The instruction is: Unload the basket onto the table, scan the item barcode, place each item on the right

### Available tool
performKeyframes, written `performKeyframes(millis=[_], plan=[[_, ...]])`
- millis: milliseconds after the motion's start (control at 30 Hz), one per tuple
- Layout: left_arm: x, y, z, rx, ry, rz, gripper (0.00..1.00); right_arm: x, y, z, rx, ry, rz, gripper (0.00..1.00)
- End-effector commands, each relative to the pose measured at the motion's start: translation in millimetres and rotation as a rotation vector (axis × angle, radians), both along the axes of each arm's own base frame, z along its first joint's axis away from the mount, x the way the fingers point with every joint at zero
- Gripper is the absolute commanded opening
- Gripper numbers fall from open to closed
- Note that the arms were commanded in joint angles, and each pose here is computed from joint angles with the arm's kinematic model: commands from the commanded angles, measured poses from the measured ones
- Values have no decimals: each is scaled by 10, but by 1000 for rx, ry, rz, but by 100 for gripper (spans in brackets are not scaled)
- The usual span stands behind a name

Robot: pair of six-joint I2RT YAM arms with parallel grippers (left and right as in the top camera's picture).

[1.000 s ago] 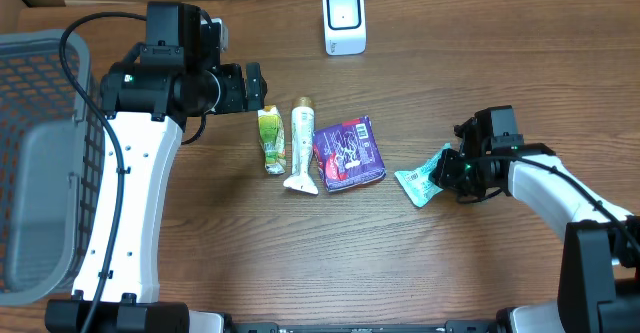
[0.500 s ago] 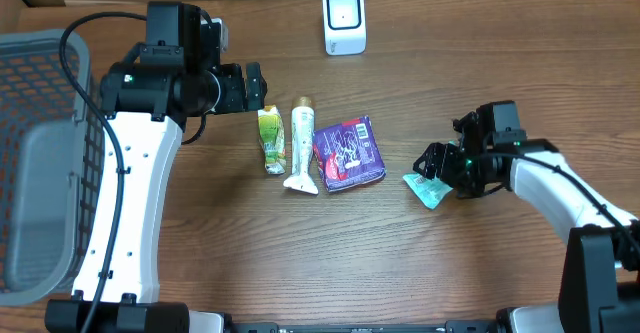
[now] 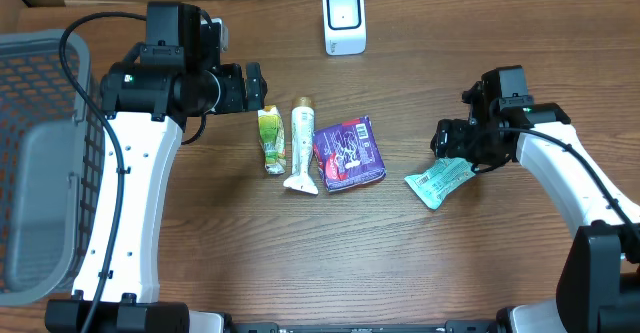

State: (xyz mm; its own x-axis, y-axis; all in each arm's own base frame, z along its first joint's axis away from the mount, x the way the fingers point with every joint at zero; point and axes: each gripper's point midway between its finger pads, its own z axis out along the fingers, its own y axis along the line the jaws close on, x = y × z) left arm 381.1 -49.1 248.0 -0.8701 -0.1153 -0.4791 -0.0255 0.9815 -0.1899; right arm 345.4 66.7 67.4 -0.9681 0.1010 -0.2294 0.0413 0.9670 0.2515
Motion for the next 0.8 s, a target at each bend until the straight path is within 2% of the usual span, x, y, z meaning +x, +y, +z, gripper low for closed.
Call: performKeyframes(millis=[0,100,233,333,467,700,767], plan=[[27,3,-7,12,-3,-1,100,12,-156,-182,-49,18,96,81],[27,3,-7,12,-3,-2,100,-64,-146,-283,24,65,131,69],[27,3,-7,12,-3,-1,100,-94,-201,-299,40,75,143,69],[28,3,-7,12,-3,-1,99,-89,-203,-320,28,60,205,76],[28,3,-5,12,-3,-2,100,-47,-191,-420,15,44,267,76],[27,3,-7,12,-3,-1,99,-68,-194,-548,14,66,302,64],[27,3,-6,12,-3,-2,99,-74,-191,-557,16,69,302,64]])
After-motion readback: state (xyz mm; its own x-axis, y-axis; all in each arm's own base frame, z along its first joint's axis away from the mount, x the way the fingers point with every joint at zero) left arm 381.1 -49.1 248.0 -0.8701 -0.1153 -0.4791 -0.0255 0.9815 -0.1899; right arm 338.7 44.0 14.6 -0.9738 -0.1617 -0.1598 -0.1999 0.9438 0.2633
